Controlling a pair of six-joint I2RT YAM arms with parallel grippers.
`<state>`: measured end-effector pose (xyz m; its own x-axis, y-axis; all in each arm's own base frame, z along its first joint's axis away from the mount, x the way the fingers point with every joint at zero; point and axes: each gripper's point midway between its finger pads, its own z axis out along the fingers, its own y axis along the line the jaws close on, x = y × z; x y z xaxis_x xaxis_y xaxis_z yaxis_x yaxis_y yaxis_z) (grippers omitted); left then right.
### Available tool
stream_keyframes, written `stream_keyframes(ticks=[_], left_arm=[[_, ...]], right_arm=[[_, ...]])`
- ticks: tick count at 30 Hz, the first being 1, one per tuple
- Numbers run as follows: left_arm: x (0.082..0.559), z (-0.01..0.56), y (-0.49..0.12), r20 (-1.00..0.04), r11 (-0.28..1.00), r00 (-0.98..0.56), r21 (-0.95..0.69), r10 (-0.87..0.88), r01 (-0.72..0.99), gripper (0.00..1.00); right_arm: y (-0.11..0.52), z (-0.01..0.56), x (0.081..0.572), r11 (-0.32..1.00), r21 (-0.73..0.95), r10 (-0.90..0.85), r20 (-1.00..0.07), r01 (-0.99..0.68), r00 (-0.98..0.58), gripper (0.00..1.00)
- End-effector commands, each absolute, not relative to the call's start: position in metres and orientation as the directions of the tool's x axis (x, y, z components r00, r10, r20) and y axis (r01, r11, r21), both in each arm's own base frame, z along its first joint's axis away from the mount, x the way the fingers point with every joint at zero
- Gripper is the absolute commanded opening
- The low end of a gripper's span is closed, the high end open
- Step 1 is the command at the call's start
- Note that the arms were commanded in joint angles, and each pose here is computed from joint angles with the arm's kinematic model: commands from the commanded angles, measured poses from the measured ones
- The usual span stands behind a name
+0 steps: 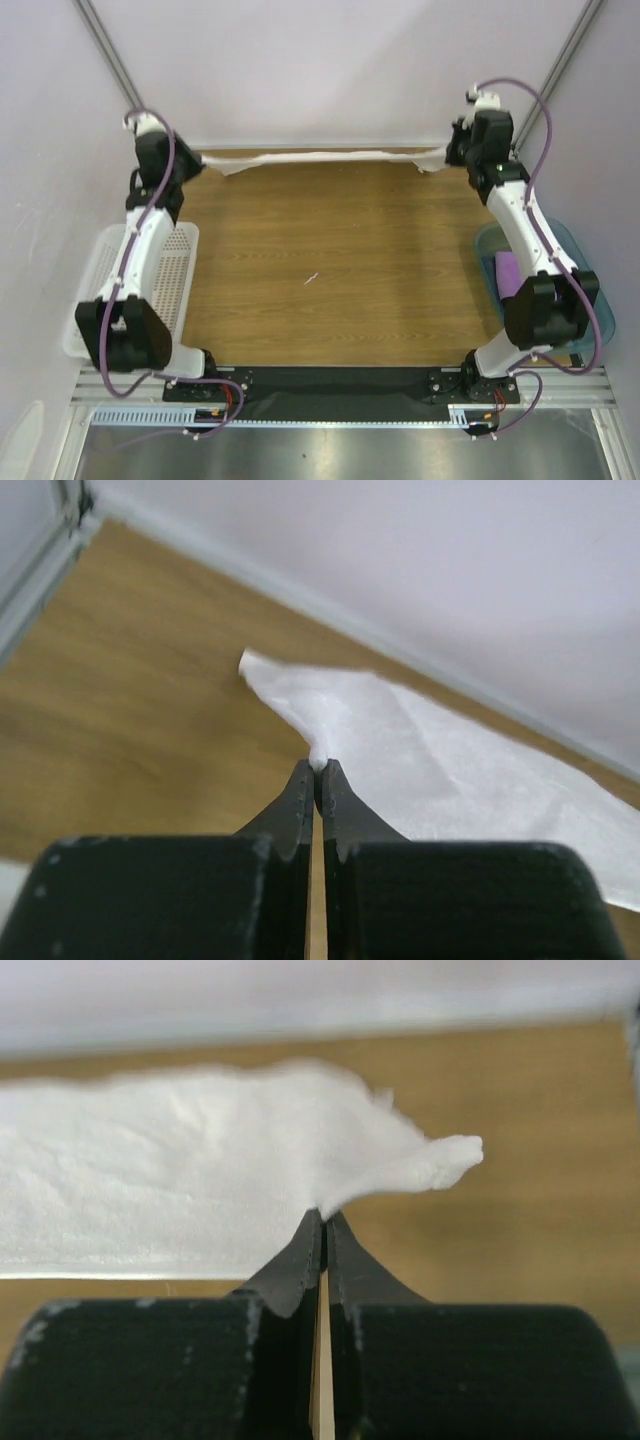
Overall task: Fold and stack the towels
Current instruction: Flatten out the crumpled towel
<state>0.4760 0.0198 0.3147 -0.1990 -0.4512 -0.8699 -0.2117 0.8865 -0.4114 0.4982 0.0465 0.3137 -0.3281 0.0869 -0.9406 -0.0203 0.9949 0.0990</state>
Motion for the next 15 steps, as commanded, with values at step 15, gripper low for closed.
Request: stream_keyframes(ticks=[15], left_arm=[[0.333,0.144,-0.014,-0.692,0.836,-0.482,-0.363,-0.537,-0.411,0.01]], right_arm=[[0.032,0.134,0.333,0.956,0.253,0.282,-0.663,0.147,-0.693,0.00]])
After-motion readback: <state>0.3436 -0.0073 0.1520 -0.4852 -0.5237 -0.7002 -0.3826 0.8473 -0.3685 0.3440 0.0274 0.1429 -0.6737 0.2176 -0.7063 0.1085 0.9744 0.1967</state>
